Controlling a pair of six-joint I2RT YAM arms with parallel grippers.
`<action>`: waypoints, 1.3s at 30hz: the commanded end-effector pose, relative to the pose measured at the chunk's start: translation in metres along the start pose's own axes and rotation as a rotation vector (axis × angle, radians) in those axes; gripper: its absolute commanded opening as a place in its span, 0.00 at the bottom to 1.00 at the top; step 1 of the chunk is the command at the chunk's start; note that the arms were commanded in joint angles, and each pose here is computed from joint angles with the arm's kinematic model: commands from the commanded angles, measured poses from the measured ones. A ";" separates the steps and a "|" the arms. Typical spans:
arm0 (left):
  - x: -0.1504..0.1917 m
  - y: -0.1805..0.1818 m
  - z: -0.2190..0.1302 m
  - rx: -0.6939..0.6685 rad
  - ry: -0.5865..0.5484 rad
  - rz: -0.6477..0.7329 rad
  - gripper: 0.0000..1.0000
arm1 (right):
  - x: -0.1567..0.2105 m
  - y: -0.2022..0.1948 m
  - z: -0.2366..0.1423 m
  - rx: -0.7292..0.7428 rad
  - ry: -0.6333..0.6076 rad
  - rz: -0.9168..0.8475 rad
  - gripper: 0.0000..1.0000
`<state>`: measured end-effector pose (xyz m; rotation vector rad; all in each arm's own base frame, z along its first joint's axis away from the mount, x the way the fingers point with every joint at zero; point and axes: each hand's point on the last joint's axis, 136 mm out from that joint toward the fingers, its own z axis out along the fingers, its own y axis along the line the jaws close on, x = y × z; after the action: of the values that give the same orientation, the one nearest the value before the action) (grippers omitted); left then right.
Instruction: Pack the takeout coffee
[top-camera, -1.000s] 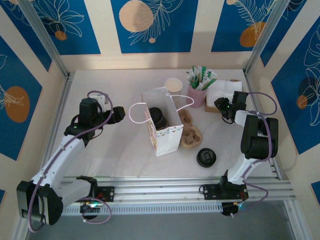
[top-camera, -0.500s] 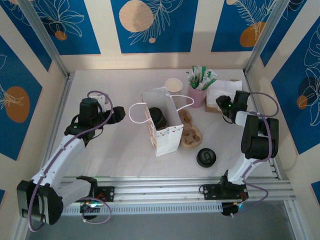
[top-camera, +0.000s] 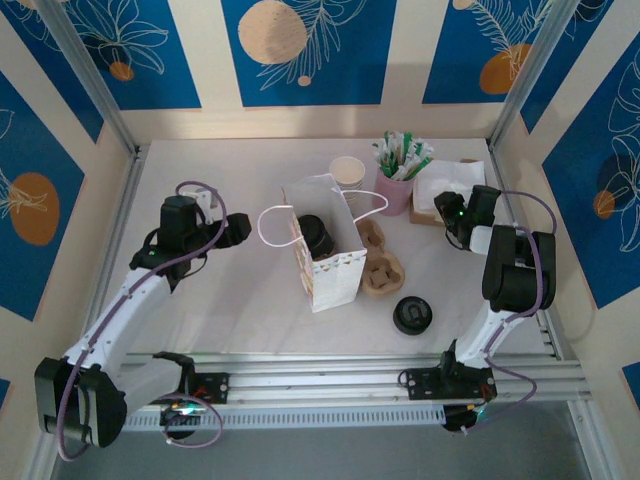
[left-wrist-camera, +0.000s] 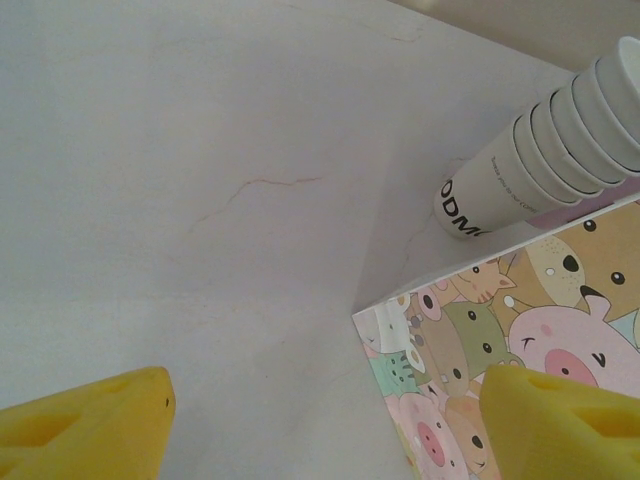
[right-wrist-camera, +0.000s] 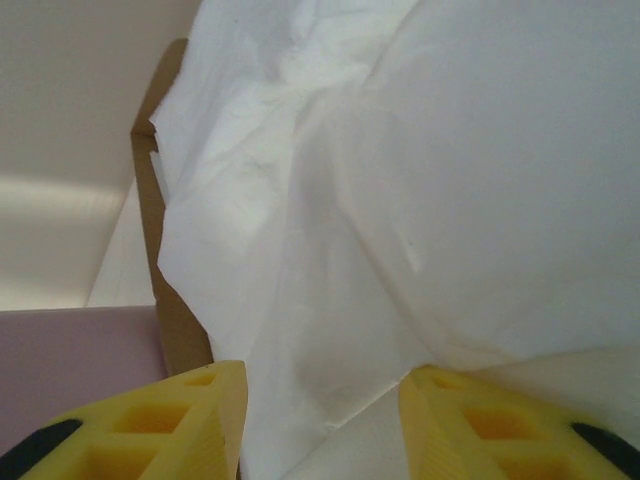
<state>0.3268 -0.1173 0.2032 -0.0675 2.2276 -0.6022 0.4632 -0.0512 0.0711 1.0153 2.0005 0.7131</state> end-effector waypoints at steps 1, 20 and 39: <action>-0.001 -0.009 0.001 0.040 -0.007 0.008 0.80 | -0.002 -0.005 0.006 -0.019 -0.020 0.029 0.39; -0.003 -0.010 -0.002 0.039 -0.019 0.015 0.80 | -0.001 -0.007 0.009 -0.051 -0.022 0.050 0.00; 0.002 0.003 0.005 -0.022 0.007 0.015 0.81 | 0.001 0.020 -0.002 -0.071 -0.061 -0.098 0.00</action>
<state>0.3277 -0.1153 0.2024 -0.0739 2.2282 -0.5876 0.4696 -0.0420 0.0681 0.9575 1.9677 0.7386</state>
